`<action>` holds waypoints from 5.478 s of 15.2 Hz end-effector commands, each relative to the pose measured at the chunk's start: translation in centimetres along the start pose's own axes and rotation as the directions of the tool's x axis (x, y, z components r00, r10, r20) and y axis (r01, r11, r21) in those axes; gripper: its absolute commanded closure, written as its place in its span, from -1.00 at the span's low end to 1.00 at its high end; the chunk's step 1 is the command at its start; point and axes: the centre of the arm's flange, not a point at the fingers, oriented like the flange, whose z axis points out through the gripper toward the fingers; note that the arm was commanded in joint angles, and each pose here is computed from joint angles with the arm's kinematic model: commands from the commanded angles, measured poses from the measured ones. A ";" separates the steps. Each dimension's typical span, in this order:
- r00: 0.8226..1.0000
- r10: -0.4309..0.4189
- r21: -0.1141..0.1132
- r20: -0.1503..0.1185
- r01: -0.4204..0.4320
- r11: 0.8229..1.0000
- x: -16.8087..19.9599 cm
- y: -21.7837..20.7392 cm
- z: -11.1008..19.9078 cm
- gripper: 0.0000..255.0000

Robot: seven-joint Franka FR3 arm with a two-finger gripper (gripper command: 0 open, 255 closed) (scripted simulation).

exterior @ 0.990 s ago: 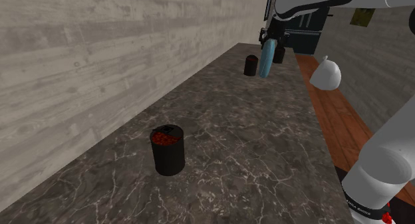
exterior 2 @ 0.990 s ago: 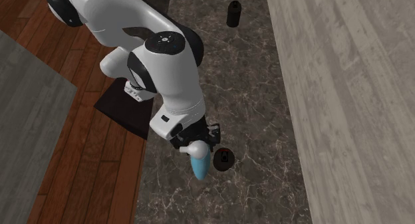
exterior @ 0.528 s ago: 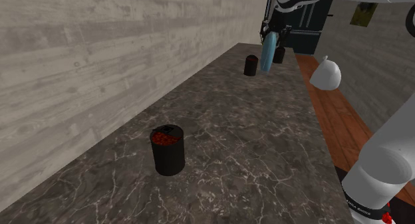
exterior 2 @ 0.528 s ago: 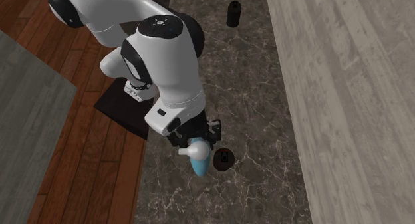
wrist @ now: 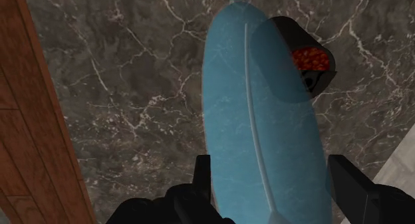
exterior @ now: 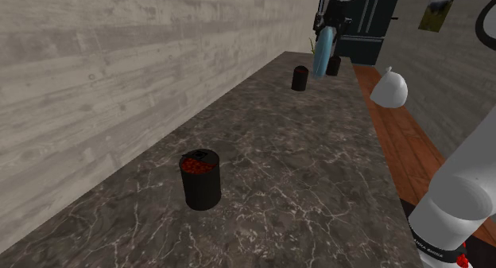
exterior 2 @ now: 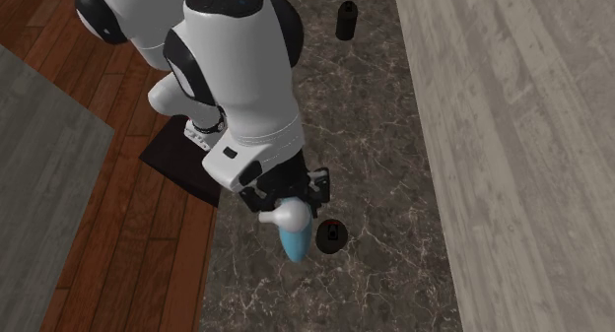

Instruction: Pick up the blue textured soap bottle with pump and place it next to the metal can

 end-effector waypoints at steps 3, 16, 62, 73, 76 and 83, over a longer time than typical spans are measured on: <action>1.000 0.000 0.000 0.000 0.000 1.000 0.8 -0.3 -2.0 1.00; 1.000 0.000 0.000 0.000 0.000 1.000 3.4 -1.0 -8.4 1.00; 1.000 0.000 0.000 0.000 0.000 1.000 -47.0 -9.0 -30.3 1.00; 1.000 0.000 0.000 0.000 0.000 1.000 -60.4 -11.0 -35.5 1.00; 1.000 0.000 0.000 0.000 0.000 1.000 -61.1 -10.9 -34.7 1.00; 1.000 0.000 0.000 0.000 0.000 1.000 -62.5 -10.5 -31.3 1.00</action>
